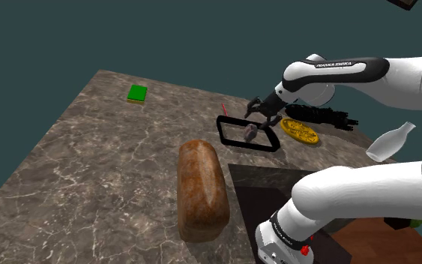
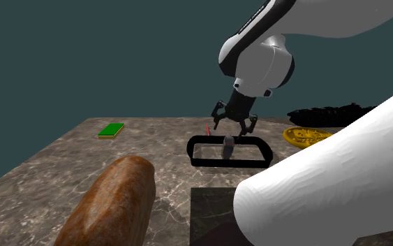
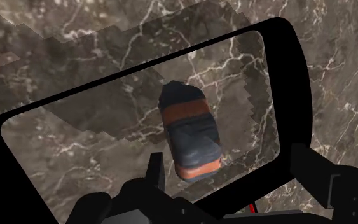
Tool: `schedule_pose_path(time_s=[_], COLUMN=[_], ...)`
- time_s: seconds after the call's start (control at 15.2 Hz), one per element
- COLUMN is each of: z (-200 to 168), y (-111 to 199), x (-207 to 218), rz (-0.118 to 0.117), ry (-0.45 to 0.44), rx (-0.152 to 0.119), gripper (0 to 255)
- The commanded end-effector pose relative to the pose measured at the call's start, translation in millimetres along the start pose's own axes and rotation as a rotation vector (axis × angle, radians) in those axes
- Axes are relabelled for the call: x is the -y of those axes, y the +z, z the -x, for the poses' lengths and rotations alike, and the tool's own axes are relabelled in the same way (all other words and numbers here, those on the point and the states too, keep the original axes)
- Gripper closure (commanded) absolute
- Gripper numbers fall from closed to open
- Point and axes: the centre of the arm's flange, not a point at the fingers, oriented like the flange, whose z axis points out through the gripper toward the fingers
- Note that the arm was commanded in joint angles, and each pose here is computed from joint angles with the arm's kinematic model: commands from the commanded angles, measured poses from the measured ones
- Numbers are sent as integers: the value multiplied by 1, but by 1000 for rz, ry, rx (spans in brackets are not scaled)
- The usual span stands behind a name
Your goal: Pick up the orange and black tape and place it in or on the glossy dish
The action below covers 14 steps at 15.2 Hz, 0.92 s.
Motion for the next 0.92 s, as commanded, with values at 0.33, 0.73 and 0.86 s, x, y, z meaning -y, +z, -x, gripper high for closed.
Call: schedule_pose_path(time_s=[0.33, 0.73, 0.86], z=[0, 0, 0], y=[-50, -50, -50], x=[0, 0, 0], rz=[0, 0, 0], ry=[0, 0, 0], rx=[0, 0, 0], gripper=[0, 0, 0])
